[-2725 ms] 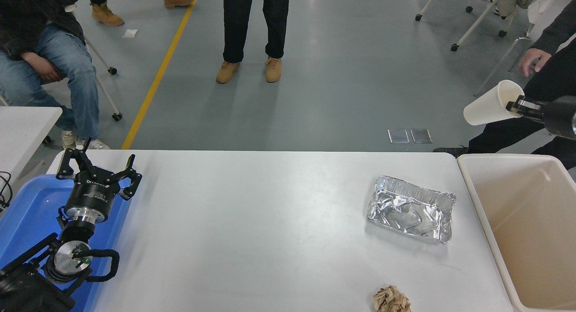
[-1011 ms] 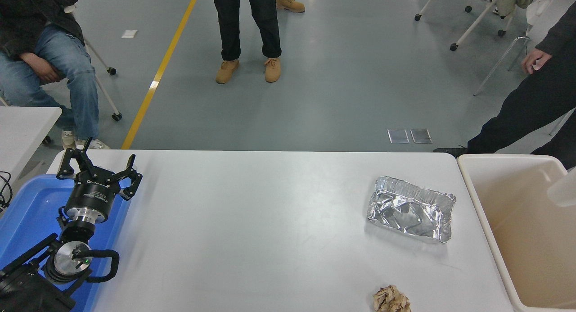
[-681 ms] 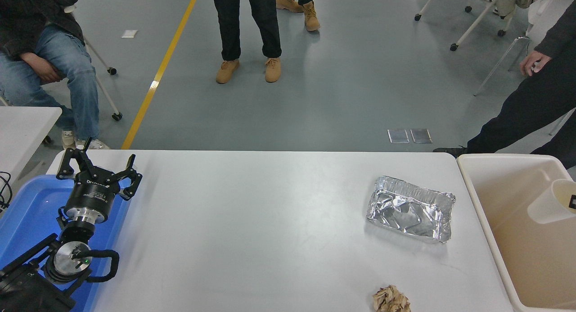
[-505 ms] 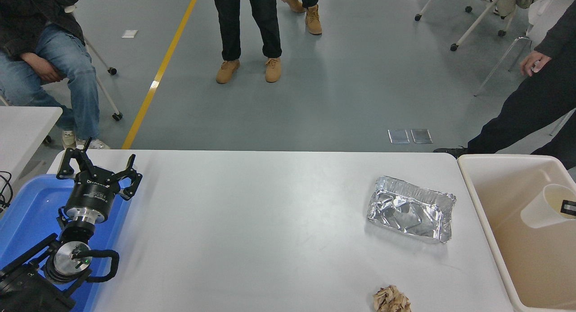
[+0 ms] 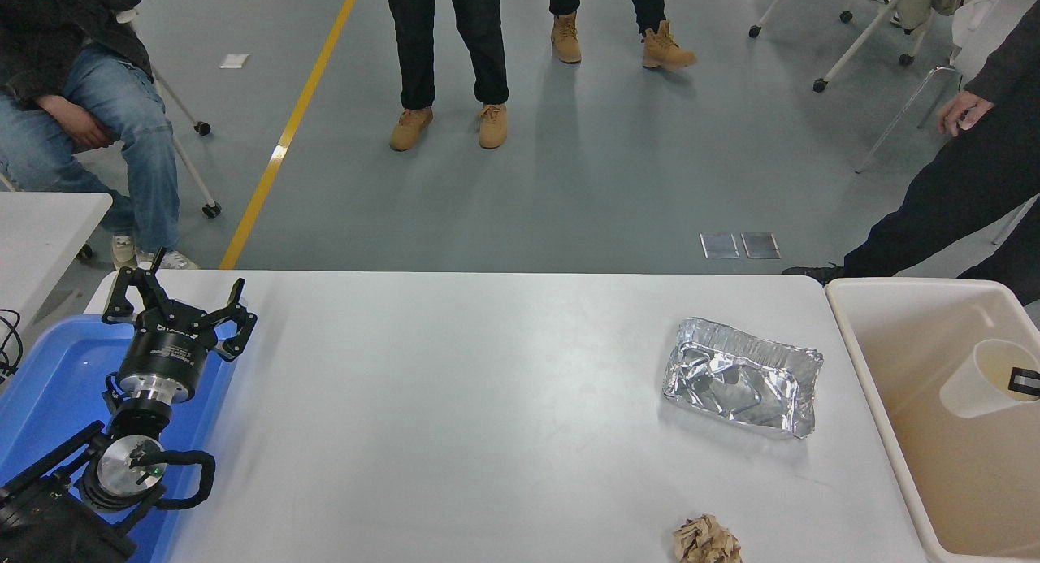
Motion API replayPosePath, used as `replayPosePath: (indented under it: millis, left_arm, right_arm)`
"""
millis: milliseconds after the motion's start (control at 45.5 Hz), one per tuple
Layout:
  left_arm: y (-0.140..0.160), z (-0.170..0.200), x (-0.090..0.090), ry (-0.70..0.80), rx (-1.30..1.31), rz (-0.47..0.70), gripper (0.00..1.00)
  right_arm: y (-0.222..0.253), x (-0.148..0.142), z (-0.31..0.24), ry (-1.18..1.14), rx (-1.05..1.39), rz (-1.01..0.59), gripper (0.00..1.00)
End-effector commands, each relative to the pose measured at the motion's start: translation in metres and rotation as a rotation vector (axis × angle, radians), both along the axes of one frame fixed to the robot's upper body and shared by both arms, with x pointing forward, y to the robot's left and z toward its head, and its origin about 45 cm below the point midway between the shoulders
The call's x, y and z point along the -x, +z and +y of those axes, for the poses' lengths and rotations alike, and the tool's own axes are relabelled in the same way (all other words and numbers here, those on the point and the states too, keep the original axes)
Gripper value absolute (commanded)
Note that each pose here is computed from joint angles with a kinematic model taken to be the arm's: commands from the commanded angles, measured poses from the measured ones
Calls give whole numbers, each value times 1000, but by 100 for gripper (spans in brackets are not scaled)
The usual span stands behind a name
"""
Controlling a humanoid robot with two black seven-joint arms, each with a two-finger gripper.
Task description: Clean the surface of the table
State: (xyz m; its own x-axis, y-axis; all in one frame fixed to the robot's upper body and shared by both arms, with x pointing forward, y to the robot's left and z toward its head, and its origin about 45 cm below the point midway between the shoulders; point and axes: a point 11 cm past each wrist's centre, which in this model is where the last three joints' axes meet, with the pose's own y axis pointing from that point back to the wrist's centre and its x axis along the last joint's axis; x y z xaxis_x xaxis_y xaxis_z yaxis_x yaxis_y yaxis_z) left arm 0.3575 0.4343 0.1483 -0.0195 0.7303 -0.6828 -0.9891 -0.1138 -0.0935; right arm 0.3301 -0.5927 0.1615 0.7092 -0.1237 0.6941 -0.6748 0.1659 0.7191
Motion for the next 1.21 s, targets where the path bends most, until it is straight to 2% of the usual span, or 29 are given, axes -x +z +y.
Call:
replayPosePath:
  millis: [0, 242, 440, 484, 527, 637, 725, 769, 901, 1187]
  left_arm:
    - [0, 0, 0, 0, 0, 0, 99]
    - [1, 0, -1, 0, 0, -1, 99]
    - [0, 0, 0, 0, 0, 0, 99]
    - [0, 0, 0, 0, 0, 0, 99]
    - [0, 0, 0, 0, 0, 0, 99]
    - [0, 0, 0, 0, 0, 0, 99]
    - [0, 0, 0, 0, 0, 0, 99]
    - [0, 0, 0, 0, 0, 0, 99]
    - [0, 0, 0, 0, 0, 0, 99]
    - [0, 0, 0, 0, 0, 0, 99]
  right_arm:
    - [-2, 4, -2, -4, 5, 4, 7]
    - [-1, 3, -2, 0, 13, -8, 18]
    - [-12, -1, 9, 22, 3, -12, 19]
    - [-14, -2, 12, 30, 5, -23, 25]
    - [-17, -2, 15, 39, 9, -33, 36]
    - [-17, -7, 18, 54, 26, -71, 45]
    - [-11, -13, 18, 21, -5, -144, 49]
    - [-5, -17, 18, -26, -56, -208, 55]
    - [3, -23, 18, -99, -146, -302, 64]
    - [30, -39, 15, -209, -283, -495, 68]
